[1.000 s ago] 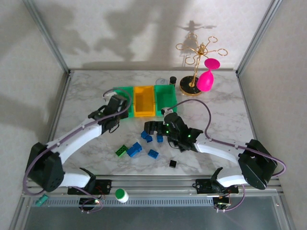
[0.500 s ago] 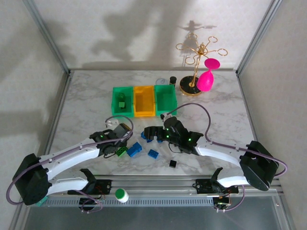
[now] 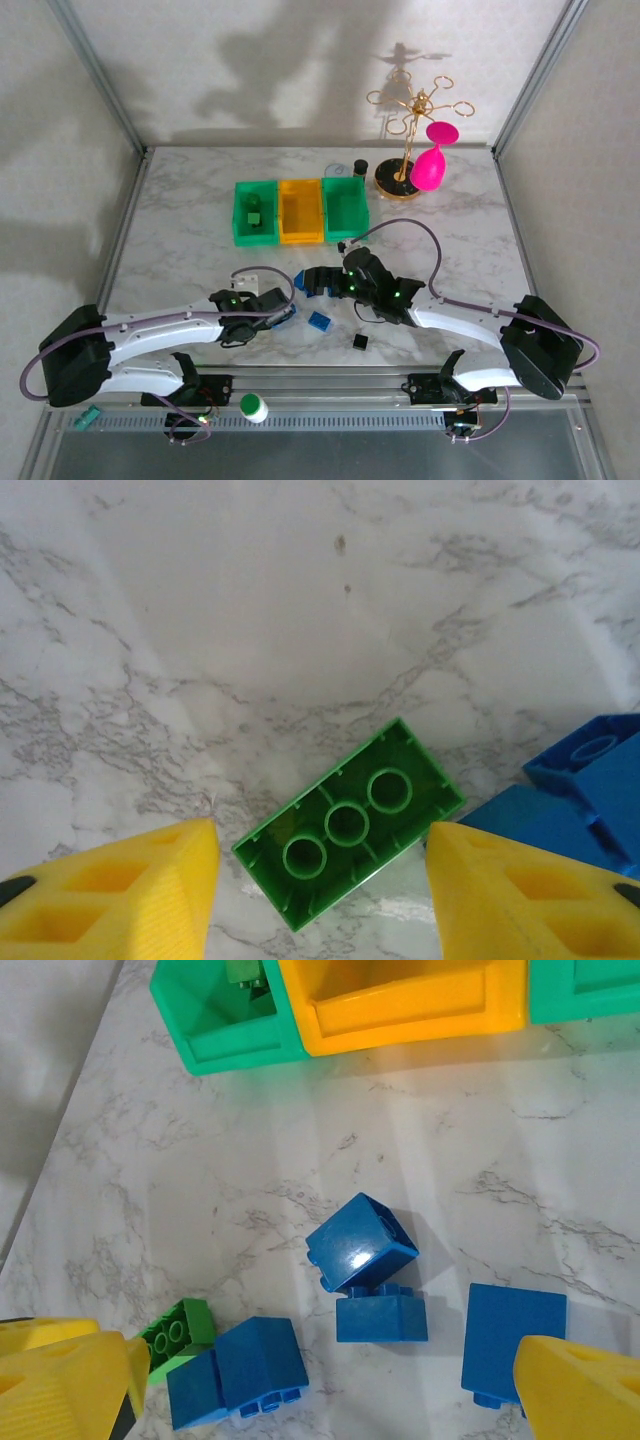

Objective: Sort the legos into containers by color
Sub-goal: Rotate the lego at the bottom-center of the table, then pick up the lego from the middle-left of the table.

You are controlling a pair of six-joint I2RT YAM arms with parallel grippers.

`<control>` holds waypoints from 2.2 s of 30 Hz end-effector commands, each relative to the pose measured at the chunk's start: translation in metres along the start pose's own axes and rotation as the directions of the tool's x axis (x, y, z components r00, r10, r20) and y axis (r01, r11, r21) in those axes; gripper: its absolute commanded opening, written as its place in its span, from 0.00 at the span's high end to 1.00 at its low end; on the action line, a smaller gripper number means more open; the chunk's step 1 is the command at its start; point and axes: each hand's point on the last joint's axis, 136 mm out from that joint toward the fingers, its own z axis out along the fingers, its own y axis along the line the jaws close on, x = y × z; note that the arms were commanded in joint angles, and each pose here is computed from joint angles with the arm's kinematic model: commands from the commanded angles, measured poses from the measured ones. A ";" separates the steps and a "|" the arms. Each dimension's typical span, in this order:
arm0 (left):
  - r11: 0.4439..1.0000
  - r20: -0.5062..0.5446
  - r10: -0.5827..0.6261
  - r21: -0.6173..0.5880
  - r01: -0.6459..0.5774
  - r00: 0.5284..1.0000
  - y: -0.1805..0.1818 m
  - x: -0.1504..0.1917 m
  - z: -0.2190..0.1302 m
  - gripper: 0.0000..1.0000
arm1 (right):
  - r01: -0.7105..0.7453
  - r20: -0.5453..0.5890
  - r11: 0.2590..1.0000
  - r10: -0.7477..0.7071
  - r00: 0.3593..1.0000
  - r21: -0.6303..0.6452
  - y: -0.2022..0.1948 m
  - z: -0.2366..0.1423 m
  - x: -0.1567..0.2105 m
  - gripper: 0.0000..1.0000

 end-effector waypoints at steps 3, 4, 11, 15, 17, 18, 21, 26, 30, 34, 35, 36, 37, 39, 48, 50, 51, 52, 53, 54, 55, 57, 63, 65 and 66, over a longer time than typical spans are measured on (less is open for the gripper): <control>0.999 -0.036 0.011 -0.053 -0.013 0.999 0.012 0.018 0.008 0.39 | -0.007 0.030 1.000 0.006 1.000 0.004 0.002 -0.006 -0.005 0.01; 0.998 -0.039 0.017 -0.054 -0.019 0.999 0.012 0.020 0.010 0.38 | -0.009 0.032 1.000 0.008 0.999 0.006 0.001 -0.007 -0.004 0.01; 0.997 -0.049 0.062 -0.053 -0.064 0.997 0.004 0.023 0.019 0.33 | -0.016 0.050 1.000 0.015 0.999 0.026 -0.003 -0.010 -0.007 0.01; 0.996 -0.052 0.068 -0.054 -0.071 0.996 -0.001 0.020 0.027 0.30 | -0.018 0.050 0.999 0.017 0.999 0.027 -0.003 -0.010 -0.008 0.01; 0.995 -0.037 0.072 -0.067 -0.075 0.997 -0.003 0.014 0.027 0.27 | -0.019 0.049 0.999 0.018 0.999 0.028 -0.002 -0.010 -0.008 0.01; 0.994 -0.031 0.081 -0.066 -0.083 0.996 -0.005 0.012 0.028 0.26 | -0.020 0.050 0.999 0.018 0.999 0.030 -0.003 -0.011 -0.008 0.01; 0.994 -0.030 0.082 -0.066 -0.083 0.996 -0.007 0.003 0.034 0.26 | -0.019 0.054 0.999 0.018 0.998 0.032 -0.003 -0.010 -0.009 0.01; 0.993 -0.035 0.093 -0.068 -0.096 0.995 -0.006 -0.003 0.038 0.26 | -0.018 0.049 0.999 0.016 0.999 0.037 -0.002 -0.009 -0.010 0.01; 0.997 -0.042 0.065 -0.048 -0.067 0.997 -0.002 0.002 0.036 0.25 | -0.019 0.052 0.999 0.017 0.998 0.039 -0.003 -0.009 -0.010 0.01; 0.998 -0.045 0.039 -0.046 -0.041 0.998 0.005 0.000 0.039 0.23 | -0.016 0.049 0.999 0.015 0.999 0.035 0.000 -0.006 -0.011 0.01; 0.998 -0.041 0.033 -0.048 -0.035 0.999 0.006 -0.003 0.039 0.24 | -0.015 0.045 0.999 0.014 0.999 0.032 0.002 -0.005 -0.012 0.01; 0.998 -0.037 0.029 -0.048 -0.031 0.999 0.007 -0.005 0.039 0.28 | -0.013 0.040 0.999 0.012 0.999 0.030 0.003 -0.004 -0.012 0.01; 0.999 -0.035 0.025 -0.041 -0.026 0.999 0.006 -0.006 0.039 0.29 | -0.012 0.039 1.000 0.010 0.999 0.029 0.004 -0.004 -0.012 0.01; 0.999 -0.039 0.023 -0.022 -0.024 0.999 0.004 -0.006 0.039 0.31 | -0.011 0.040 0.999 0.010 0.999 0.030 0.004 -0.004 -0.012 0.01; 1.000 -0.067 -0.021 0.008 0.021 0.998 0.005 0.003 0.044 0.36 | -0.012 0.043 0.999 0.010 0.999 0.033 0.003 -0.005 -0.013 0.01; 0.999 -0.066 -0.038 0.027 0.040 0.997 0.004 0.004 0.044 0.42 | -0.009 0.043 0.999 0.008 0.999 0.033 0.003 -0.005 -0.013 0.01; 0.998 -0.063 -0.045 0.033 0.047 0.997 0.004 0.004 0.043 0.45 | -0.009 0.043 0.999 0.007 0.999 0.034 0.003 -0.004 -0.013 0.01; 0.998 -0.063 -0.050 0.036 0.052 0.997 0.004 0.004 0.043 0.47 | -0.008 0.044 0.999 0.007 0.999 0.034 0.003 -0.004 -0.013 0.01; 0.998 -0.062 -0.053 0.037 0.055 0.997 0.004 0.004 0.043 0.49 | -0.010 0.044 0.999 0.008 0.999 0.034 0.003 -0.004 -0.014 0.01; 0.998 -0.064 -0.054 0.039 0.057 0.996 0.004 0.005 0.043 0.51 | -0.007 0.044 0.999 0.006 0.999 0.032 0.004 -0.004 -0.014 0.01; 0.998 -0.063 -0.054 0.036 0.056 0.997 0.004 0.005 0.043 0.54 | -0.007 0.045 1.000 0.005 0.999 0.030 0.004 -0.004 -0.014 0.01; 0.998 -0.057 -0.056 0.032 0.058 0.997 0.004 0.003 0.043 0.57 | -0.005 0.050 1.000 0.003 0.999 0.029 0.005 -0.005 -0.015 0.01; 0.996 -0.043 -0.071 0.052 0.073 0.997 -0.002 -0.004 0.040 0.67 | 0.002 0.061 1.000 -0.003 0.998 0.019 0.009 -0.009 -0.020 0.01; 0.996 -0.037 -0.077 0.049 0.078 0.996 -0.002 -0.006 0.039 0.70 | 0.005 0.067 1.000 -0.006 0.998 0.025 0.009 -0.009 -0.023 0.01; 0.995 -0.031 -0.080 0.055 0.082 0.996 -0.003 -0.008 0.038 0.70 | 0.004 0.069 1.000 -0.006 0.998 0.029 0.010 -0.009 -0.024 0.01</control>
